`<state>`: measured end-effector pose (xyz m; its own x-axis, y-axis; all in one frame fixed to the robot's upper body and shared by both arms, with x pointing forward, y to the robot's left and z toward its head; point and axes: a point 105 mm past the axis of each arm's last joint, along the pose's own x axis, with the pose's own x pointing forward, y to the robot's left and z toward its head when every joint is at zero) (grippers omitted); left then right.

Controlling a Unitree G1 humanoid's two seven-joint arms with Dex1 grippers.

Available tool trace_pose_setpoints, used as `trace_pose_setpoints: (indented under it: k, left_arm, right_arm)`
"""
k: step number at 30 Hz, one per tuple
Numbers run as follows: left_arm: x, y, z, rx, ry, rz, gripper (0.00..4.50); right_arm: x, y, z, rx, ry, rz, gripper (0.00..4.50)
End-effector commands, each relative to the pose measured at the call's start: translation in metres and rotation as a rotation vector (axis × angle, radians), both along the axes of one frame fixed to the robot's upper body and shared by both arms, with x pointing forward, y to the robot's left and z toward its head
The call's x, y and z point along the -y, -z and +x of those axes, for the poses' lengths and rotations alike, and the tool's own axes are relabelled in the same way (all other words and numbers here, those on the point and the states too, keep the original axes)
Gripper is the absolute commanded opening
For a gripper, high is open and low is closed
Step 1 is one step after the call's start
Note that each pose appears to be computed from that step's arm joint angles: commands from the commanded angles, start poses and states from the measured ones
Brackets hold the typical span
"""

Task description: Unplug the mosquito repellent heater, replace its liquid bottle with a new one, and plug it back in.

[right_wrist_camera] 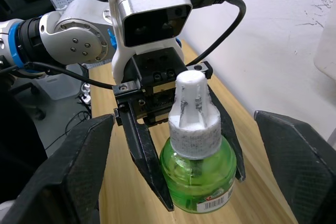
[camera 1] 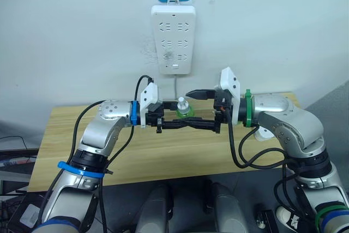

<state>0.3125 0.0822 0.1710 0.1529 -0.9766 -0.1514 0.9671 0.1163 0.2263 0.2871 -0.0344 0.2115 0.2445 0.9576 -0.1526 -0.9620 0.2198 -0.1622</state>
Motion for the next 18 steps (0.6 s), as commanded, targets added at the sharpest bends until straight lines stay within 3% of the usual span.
trace_pose_setpoints:
  k: [1,7,13,18]
  left_arm:
    - [0.006,-0.008,-0.003,0.041,0.036,-0.003,2.22]
    - [0.009,-0.007,-0.007,0.032,0.048,-0.005,2.22]
    - [0.007,0.0,-0.014,0.019,0.062,0.016,2.22]
    - [0.008,0.007,-0.045,0.05,0.244,0.101,2.22]
  right_arm:
    - [-0.004,-0.007,-0.001,0.052,-0.011,0.019,3.3]
    - [-0.008,-0.001,0.0,0.084,-0.021,0.0,1.07]
    - [-0.011,-0.004,-0.007,0.12,-0.087,-0.002,1.04]
    - [0.003,-0.003,-0.041,0.064,-0.442,-0.049,1.04]
